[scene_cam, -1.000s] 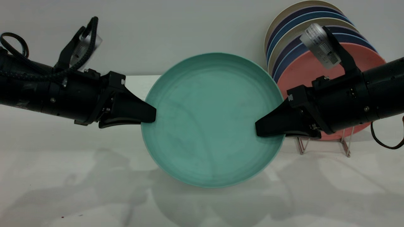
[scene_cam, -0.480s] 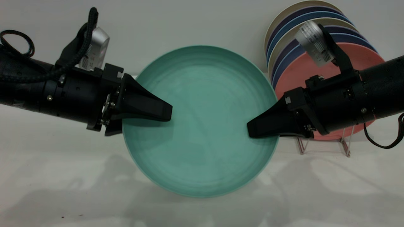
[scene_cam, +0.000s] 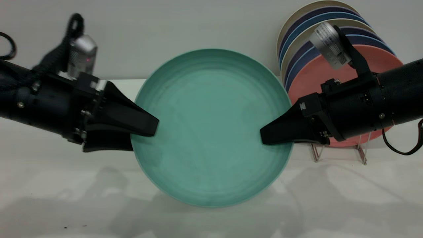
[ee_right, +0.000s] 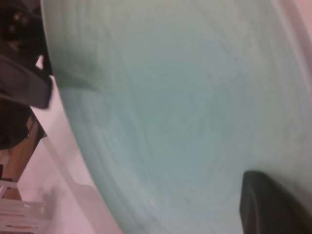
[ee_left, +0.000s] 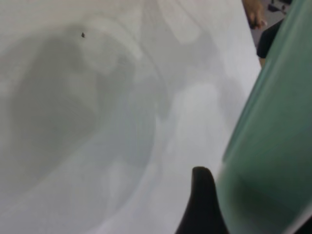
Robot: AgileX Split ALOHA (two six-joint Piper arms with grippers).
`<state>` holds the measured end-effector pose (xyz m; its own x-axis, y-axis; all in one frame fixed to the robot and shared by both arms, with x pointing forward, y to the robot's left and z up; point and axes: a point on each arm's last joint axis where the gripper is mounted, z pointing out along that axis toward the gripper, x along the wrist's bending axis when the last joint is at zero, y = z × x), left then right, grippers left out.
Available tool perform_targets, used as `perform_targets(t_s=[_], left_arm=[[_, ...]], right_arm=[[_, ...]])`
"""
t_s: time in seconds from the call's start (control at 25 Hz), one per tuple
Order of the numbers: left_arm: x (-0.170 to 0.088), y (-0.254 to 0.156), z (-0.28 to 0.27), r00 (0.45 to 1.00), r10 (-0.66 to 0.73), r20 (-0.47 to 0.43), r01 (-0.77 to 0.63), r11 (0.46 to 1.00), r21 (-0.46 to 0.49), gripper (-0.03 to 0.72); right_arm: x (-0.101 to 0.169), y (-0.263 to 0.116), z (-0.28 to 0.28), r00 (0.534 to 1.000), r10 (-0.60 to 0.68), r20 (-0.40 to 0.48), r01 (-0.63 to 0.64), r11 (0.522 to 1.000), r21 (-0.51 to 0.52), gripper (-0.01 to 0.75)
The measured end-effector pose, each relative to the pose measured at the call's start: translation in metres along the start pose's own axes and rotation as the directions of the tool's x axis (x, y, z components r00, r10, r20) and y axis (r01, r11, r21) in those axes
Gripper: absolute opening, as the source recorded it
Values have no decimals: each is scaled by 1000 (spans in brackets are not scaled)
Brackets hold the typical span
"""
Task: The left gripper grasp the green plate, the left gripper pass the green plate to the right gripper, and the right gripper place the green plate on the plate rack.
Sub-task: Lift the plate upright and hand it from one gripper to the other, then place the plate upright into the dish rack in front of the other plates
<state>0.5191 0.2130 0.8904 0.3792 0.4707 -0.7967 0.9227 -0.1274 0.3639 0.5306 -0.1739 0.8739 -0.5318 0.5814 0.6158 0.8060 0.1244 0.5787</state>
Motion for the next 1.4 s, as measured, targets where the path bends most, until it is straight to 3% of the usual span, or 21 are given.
perform_targets(t_s=[0.16,0.56,0.72,0.92,1.16,1.4], left_arm=[[3,-5,-16,999,-48,2,48,998,48,590],[12,-7,-29,984,-129,-126,157,958,240,590],[18,3,-38,960,-126,-249,198,938,286,590],[29,19,-51,890,-111,-441,254,926,279,590],[41,26,-69,754,-93,-650,343,900,270,586],[47,28,-81,653,-79,-753,393,886,248,552]], right_arm=[[-7,2,-6,1000,19,18,-19,1000,-18,59],[-26,7,-27,997,69,36,-66,994,-87,59],[-28,5,-30,998,40,39,-37,997,-68,59],[-24,4,-37,992,-89,87,87,996,22,59],[-13,13,-60,928,-305,213,280,950,141,59],[6,19,-86,807,-543,233,476,831,286,59]])
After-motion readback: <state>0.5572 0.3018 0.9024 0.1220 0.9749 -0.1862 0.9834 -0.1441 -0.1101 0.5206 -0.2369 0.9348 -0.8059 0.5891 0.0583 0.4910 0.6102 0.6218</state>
